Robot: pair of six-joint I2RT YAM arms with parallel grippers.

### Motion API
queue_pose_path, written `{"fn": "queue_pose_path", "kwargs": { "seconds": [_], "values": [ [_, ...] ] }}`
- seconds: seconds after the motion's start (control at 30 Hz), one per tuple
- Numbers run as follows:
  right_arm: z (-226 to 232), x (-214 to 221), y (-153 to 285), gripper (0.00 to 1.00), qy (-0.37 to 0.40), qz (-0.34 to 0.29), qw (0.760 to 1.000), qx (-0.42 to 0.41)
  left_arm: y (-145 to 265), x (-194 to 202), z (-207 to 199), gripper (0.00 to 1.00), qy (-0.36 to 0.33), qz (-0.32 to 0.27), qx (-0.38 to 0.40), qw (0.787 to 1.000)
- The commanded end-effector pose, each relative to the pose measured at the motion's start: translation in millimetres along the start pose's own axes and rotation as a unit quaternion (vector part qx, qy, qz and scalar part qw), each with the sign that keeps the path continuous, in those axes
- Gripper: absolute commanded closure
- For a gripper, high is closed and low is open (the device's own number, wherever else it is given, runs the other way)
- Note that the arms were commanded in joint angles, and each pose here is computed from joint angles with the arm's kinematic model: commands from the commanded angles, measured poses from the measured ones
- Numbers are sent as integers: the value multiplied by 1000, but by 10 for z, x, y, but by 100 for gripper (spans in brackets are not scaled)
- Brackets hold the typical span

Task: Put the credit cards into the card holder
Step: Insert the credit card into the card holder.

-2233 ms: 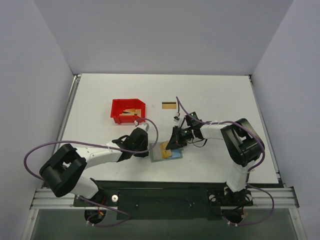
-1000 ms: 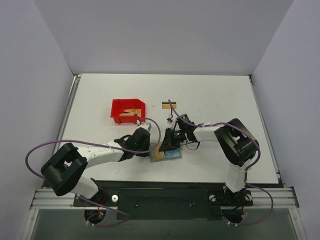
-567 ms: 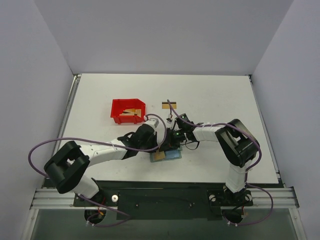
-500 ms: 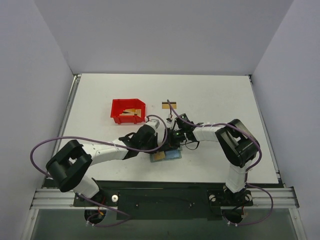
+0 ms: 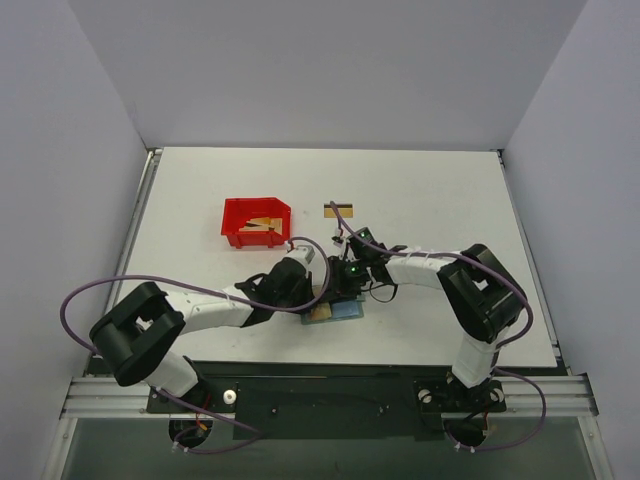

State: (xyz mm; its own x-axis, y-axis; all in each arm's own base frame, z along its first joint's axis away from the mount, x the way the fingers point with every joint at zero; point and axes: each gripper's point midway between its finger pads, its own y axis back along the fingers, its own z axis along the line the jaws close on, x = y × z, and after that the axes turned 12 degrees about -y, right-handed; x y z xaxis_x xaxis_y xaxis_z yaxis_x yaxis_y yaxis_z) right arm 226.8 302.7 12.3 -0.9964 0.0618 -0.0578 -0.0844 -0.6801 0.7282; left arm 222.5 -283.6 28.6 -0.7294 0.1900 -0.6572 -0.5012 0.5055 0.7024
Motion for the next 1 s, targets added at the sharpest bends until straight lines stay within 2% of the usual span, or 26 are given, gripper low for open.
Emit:
{"fn": "queue_pose_path", "kwargs": {
  "seconds": [0.0,0.2,0.87,0.97],
  "values": [
    [-80,27,174,69,18,-23,998,47,-20,270,63,100,2,35,-10,999],
    [-85,-32,320,65,28,-55,996,65,-11,256,59,100,3,31,-11,999],
    [-227,64,81,84,7,-21,998,56,284,-204,0,100,1,-36,-11,999],
    [-246,63,82,88,7,-20,998,62,302,-82,131,100,2,-15,-35,999]
  ]
}}
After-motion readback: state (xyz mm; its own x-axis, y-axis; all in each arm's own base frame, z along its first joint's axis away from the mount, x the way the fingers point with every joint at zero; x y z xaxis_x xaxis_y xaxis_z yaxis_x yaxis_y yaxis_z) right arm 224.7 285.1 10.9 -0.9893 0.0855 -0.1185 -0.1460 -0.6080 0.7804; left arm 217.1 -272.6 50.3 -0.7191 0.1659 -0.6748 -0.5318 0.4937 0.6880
